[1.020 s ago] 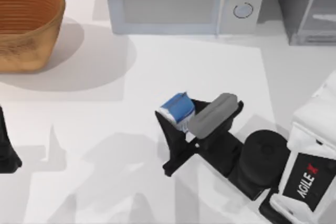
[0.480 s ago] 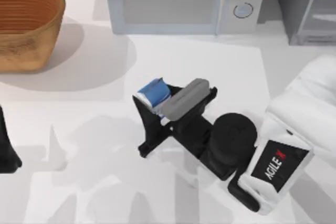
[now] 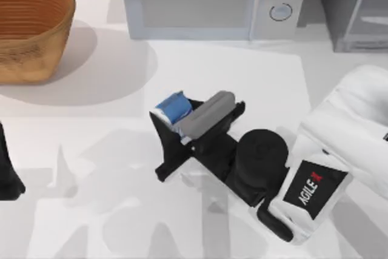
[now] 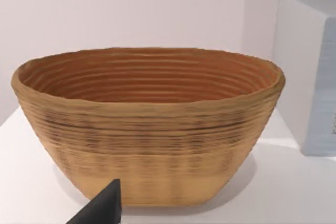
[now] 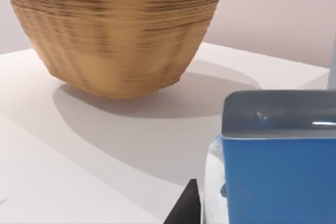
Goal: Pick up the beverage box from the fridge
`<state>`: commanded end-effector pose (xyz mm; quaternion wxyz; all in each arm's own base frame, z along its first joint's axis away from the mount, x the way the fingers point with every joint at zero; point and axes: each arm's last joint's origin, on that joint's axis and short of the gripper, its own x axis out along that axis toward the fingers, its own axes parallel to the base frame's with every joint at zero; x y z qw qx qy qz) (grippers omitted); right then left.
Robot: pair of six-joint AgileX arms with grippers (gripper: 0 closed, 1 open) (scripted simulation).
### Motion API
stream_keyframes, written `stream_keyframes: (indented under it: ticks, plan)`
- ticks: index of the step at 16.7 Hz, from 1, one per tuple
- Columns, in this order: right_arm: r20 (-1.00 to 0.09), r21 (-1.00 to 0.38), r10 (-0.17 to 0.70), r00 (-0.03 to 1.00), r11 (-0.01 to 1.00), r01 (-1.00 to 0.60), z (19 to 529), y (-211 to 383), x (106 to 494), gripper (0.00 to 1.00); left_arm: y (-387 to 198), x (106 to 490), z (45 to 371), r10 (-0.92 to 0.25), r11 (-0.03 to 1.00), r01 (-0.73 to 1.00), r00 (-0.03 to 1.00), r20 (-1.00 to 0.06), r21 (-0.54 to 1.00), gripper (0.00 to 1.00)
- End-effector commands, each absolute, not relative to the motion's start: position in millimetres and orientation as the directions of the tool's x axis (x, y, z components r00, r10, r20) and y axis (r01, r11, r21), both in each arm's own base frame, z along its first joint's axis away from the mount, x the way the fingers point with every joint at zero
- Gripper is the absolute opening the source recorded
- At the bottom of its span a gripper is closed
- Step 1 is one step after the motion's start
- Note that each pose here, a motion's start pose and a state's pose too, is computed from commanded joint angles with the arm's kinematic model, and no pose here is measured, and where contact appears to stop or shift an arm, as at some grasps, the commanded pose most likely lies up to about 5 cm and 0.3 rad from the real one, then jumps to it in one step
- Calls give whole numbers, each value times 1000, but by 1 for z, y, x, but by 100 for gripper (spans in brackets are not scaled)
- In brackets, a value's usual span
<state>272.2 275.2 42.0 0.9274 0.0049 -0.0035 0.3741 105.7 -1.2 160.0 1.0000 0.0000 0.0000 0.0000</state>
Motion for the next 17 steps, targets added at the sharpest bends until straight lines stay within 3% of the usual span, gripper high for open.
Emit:
stream_keyframes:
  ticks: [11,17]
  plan:
    - [10,6,694,720,720,-694,42,275,272,98,-1,106,160,0,1000,0,1000,0,0,100]
    - [10,6,694,720,720,-694,42,275,272,100,-1,106,160,0,1000,0,1000,0,0,100]
